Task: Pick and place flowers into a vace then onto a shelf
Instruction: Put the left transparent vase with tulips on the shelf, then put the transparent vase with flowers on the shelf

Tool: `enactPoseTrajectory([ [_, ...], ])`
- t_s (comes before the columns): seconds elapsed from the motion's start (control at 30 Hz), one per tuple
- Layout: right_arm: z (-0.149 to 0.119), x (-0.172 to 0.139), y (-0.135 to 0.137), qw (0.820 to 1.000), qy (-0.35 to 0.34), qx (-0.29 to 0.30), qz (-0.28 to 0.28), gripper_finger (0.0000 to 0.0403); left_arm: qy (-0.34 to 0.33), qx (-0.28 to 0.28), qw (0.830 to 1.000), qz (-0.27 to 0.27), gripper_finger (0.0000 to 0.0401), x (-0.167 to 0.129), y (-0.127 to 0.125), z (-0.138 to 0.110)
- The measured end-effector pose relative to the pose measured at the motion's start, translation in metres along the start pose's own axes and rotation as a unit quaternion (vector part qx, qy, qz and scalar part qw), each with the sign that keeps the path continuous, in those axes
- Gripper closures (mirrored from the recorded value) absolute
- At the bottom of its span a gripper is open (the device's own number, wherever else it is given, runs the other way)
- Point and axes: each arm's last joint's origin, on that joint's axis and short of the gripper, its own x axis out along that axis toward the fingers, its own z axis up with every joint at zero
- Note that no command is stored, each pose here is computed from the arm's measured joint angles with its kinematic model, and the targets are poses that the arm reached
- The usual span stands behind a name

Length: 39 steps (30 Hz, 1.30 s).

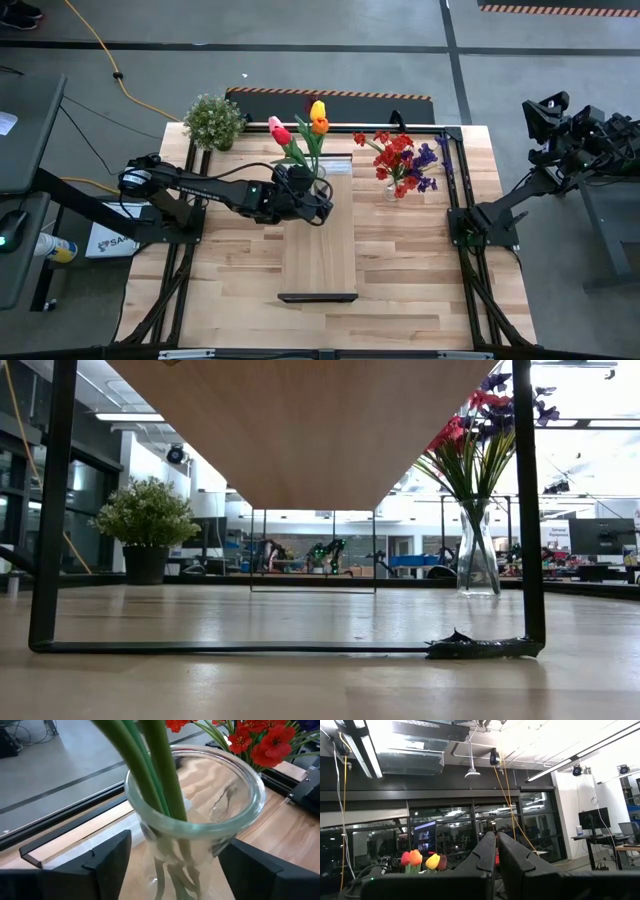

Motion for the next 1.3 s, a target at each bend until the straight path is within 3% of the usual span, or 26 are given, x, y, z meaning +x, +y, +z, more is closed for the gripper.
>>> enactPoseTrajectory([
  [0.37, 0.0, 0.0, 0.0, 1.0, 0.0, 0.0, 0.0, 0.0391, 0.011, 0.001, 1.0, -0.012, 0.0004, 0.0, -0.001, -0.001],
  [0.93, 0.0, 0.0, 0.0, 1.0, 0.004, 0.0, -0.008, 0.0391, 0.029, 0.022, 0.999, -0.007, 0.001, 0.0, 0.002, -0.004],
  [1.3, 0.0, 0.0, -0.001, 1.0, 0.004, 0.0, -0.008, 0.0391, 0.032, 0.03, 0.999, -0.009, 0.0011, -0.017, 0.015, 0.005],
])
